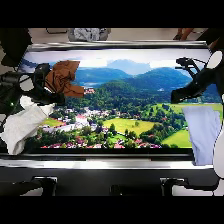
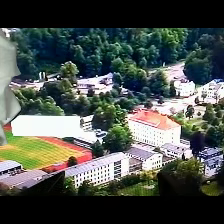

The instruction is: Fold the shirts.

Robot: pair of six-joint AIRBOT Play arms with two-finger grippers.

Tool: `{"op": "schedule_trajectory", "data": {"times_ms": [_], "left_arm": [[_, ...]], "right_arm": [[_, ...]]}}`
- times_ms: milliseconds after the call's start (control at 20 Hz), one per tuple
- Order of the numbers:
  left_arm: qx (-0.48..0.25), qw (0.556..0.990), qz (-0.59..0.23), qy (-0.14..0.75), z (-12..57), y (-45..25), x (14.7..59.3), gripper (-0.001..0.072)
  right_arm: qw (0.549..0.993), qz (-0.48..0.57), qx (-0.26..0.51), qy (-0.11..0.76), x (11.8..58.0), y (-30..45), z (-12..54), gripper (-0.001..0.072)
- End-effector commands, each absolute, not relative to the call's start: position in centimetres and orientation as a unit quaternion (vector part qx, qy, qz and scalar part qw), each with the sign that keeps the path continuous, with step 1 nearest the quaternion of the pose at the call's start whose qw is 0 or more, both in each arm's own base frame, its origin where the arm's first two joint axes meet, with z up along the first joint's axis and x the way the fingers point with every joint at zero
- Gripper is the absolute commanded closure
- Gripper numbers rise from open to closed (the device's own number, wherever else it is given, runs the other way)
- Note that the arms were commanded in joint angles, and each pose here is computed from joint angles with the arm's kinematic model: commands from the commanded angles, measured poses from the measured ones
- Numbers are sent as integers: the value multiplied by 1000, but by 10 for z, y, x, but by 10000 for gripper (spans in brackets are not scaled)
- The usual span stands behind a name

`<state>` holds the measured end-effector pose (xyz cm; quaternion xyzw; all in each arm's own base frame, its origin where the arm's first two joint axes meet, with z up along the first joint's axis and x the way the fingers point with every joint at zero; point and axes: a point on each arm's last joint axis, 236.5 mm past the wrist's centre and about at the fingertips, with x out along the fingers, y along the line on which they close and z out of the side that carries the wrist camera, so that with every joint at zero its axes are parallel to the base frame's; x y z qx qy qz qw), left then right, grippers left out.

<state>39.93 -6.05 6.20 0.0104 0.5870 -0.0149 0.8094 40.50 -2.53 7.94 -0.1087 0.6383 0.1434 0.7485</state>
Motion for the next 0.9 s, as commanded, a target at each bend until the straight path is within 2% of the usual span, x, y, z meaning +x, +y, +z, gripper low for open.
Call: {"op": "schedule_trajectory", "data": {"times_ms": [0, 650, 850], "left_arm": [[11, 810, -15, 587, 62, -61, 399, -11], [10, 810, -15, 586, 62, -61, 399, -11], [-4, 851, -24, 525, 71, -71, 435, -11]], "right_arm": [[748, 144, -109, 639, 405, -25, 79, 19], [748, 143, -109, 639, 405, -25, 79, 19], [777, 132, -116, 604, 427, -28, 83, 19]]}}
